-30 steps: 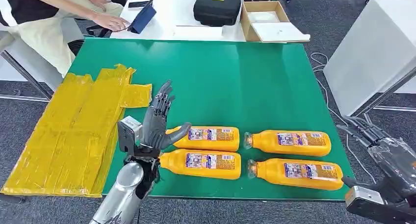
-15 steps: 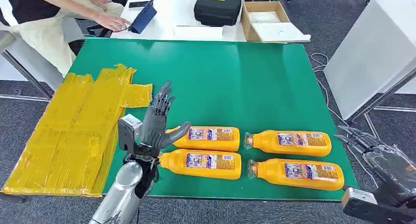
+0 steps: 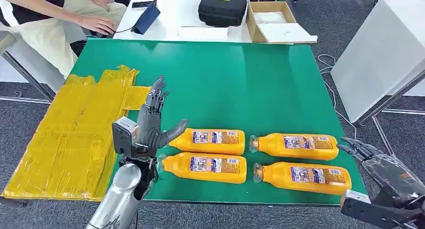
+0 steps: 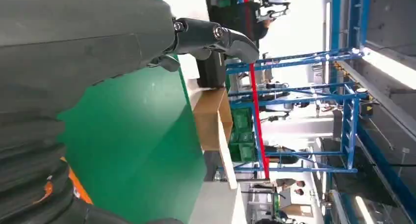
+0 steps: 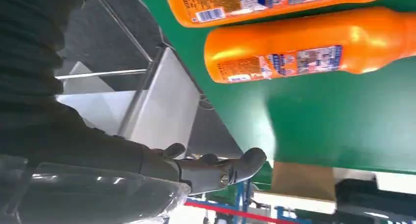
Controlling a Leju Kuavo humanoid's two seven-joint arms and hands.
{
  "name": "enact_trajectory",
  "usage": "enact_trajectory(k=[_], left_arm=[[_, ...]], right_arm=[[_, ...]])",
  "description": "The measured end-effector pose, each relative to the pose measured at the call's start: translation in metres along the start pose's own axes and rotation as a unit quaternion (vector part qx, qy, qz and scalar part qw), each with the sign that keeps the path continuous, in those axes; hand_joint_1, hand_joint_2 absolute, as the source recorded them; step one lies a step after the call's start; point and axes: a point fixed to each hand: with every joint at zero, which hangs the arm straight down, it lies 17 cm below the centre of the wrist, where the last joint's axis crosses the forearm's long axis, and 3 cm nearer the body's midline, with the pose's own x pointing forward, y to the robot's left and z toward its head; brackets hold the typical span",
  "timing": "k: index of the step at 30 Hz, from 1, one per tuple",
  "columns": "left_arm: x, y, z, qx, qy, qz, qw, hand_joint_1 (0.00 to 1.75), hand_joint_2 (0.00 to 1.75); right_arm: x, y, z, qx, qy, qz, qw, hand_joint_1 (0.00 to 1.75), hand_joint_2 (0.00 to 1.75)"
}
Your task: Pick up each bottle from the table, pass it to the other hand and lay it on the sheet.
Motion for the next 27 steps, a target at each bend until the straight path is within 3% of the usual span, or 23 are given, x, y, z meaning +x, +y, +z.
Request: enact_trajectory(k=[8, 13, 19, 27], left_arm=[[0.053, 0.090, -0.013, 0.080, -0.076, -0.064, 0.992, 0.00, 1.75], [0.069, 0.126, -0.012, 0.108, -0.098, -0.094, 0.985, 0.00, 1.75], [0.079, 0.152, -0.011, 0.133, -0.106, -0.098, 0.980, 0.00, 1.75], [0.085, 0.156, -0.017, 0.132, -0.113, -0.103, 0.979, 0.00, 1.75]], right_arm=[[-0.028, 0.009, 0.026, 0.022, 0.036, -0.007, 0.999, 0.00, 1.75], [-0.035, 0.007, 0.030, 0.028, 0.042, 0.003, 0.999, 0.00, 1.75], [-0.048, 0.001, 0.024, 0.035, 0.051, 0.010, 0.998, 0.00, 1.75], [-0.057, 0.019, 0.020, 0.072, 0.061, -0.006, 0.996, 0.00, 1.75]])
